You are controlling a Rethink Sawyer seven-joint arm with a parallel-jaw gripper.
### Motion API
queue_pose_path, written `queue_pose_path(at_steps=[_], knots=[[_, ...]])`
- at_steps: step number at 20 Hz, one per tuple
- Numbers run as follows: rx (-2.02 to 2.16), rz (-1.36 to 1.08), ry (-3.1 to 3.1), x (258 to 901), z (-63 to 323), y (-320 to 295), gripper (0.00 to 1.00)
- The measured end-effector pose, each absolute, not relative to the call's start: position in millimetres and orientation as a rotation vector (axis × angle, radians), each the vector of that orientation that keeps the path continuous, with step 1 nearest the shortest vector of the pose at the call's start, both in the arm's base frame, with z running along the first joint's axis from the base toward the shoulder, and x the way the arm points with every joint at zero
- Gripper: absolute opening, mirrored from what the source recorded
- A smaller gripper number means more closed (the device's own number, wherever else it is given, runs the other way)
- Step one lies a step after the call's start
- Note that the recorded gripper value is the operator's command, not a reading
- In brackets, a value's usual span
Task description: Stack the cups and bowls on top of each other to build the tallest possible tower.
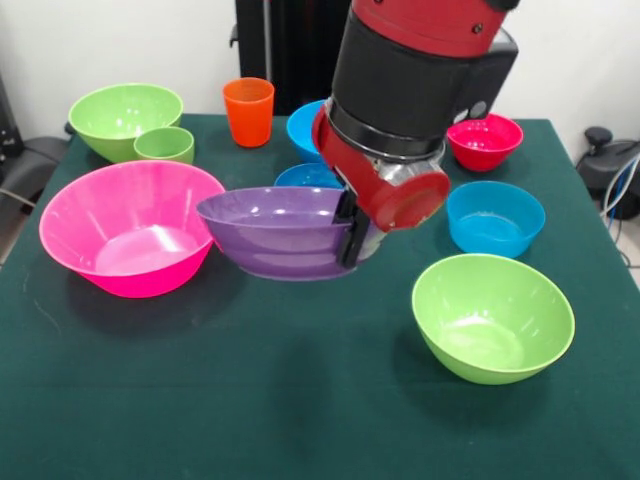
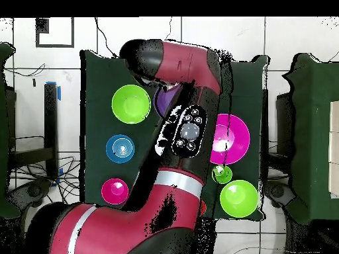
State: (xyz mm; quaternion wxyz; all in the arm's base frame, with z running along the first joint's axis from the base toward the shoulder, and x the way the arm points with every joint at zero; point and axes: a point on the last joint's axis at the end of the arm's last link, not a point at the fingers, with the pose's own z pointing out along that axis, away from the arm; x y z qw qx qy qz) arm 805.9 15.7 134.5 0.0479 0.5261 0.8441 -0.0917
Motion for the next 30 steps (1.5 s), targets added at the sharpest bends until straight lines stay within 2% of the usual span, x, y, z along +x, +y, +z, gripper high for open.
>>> queue_pose_path(at_steps=[9, 21, 30], knots=[[1.576, -0.289, 2.635, 795.3, 145.4, -8.4, 0.00], [1.477, -0.363, 2.800, 750.5, 132.4, -59.6, 0.00], [1.460, -0.366, 2.859, 730.3, 129.2, -72.3, 0.00]])
